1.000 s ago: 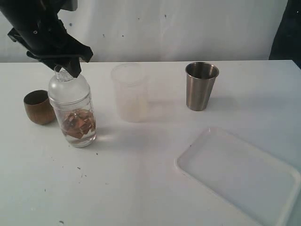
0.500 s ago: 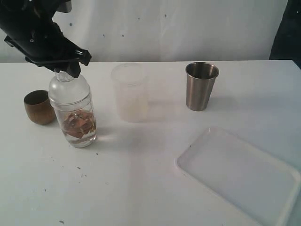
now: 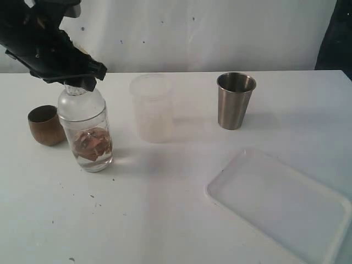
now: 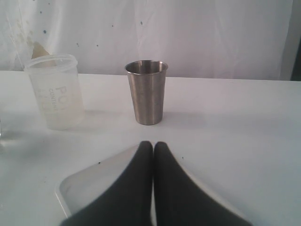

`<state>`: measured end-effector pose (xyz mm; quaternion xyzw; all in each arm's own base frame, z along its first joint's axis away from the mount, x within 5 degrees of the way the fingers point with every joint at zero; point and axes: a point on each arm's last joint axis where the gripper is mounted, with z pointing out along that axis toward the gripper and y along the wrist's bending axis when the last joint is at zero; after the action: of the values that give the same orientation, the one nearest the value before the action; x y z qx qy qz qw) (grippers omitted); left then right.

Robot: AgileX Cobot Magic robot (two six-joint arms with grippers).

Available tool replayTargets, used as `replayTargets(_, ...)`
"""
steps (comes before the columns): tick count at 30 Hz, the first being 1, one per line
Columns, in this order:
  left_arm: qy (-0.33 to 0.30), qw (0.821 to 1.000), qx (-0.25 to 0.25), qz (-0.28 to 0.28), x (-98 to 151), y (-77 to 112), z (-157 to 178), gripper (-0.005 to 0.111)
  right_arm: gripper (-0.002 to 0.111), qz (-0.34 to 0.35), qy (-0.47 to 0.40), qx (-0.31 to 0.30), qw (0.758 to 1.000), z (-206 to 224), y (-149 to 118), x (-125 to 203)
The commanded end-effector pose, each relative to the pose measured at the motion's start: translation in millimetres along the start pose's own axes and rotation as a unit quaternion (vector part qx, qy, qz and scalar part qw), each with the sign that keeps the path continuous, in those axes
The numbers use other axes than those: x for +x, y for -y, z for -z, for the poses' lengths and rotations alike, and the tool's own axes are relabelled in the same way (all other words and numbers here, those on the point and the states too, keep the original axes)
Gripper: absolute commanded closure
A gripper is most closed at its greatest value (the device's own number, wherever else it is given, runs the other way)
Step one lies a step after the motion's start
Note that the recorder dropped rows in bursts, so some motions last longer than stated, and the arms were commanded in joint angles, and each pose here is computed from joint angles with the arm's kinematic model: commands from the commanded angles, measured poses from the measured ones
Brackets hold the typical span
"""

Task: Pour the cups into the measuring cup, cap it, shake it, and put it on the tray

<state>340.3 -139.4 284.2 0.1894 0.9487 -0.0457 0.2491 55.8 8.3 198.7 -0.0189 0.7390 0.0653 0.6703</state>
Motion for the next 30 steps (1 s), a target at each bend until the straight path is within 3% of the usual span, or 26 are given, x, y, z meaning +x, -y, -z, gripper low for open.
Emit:
replayTargets(1,-0.12,0.993,0.003,0.002,28.2,0.7,-21.4,0.044,0.108,-0.001,0.004,0.001,1.0,0.1,0.3,1.2)
replayTargets(8,-0.049,0.999,0.0,0.003,13.5,-0.2,29.5,0.043,0.108,-0.001,0.004,0.001,1.0,0.1,0.3,1.2)
replayTargets(16,0.007,1.0,0.0,0.006,10.8,-0.4,61.3,0.043,0.108,-0.001,0.004,0.001,1.0,0.1,0.2,1.2)
replayTargets(30,0.027,1.0,0.006,0.012,19.2,0.8,46.1,0.044,0.108,-0.012,0.004,0.001,1.0,0.1,0.2,1.2)
